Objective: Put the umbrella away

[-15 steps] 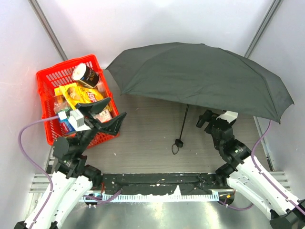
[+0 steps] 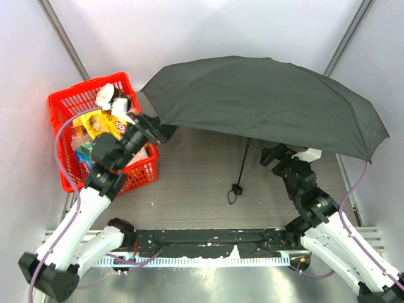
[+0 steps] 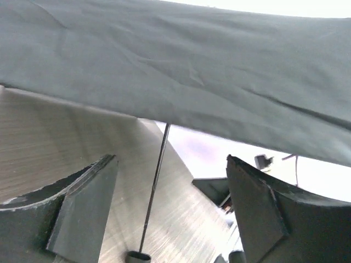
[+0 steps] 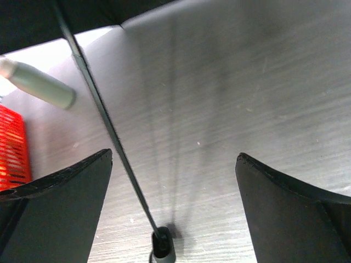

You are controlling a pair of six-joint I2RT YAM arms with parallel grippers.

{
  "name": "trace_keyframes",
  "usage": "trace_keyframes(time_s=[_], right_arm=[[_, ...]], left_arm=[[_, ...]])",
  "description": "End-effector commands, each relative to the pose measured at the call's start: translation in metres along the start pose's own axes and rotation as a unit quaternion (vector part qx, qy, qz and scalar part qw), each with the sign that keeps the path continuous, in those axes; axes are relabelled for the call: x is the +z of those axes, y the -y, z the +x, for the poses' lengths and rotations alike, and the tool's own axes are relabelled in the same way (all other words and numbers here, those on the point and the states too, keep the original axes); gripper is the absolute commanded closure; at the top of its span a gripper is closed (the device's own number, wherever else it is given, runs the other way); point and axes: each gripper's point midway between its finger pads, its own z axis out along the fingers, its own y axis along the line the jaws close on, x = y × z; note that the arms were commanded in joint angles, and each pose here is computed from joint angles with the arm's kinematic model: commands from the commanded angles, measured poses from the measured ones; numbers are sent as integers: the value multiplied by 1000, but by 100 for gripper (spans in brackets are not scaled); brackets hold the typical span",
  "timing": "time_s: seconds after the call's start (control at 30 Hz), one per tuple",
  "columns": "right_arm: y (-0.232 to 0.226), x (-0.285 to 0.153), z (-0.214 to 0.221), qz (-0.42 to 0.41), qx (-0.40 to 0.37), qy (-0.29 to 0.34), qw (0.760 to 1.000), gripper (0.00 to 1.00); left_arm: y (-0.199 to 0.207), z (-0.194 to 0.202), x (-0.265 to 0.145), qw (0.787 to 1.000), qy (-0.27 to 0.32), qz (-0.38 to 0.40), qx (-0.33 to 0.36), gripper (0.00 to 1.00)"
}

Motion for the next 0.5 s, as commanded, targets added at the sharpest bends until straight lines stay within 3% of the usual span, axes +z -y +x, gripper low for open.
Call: trace_keyframes(time_s=[0.0, 0.13, 0.37, 0.47], right_arm=[[-12, -15, -34, -42, -3, 59, 997, 3], [-14, -23, -38, -51, -25, 50, 997, 5], [-26, -35, -44, -92, -16, 55, 994, 7], [-21, -36, -42, -86, -24, 52, 995, 8]], left_arm=[[38, 41, 37, 988, -95, 118, 11, 25], [22, 112, 63, 986, -126, 49, 94, 25], [3, 210, 79, 994, -81, 54, 43, 16], [-1, 232, 94, 996, -70, 53, -18, 17]])
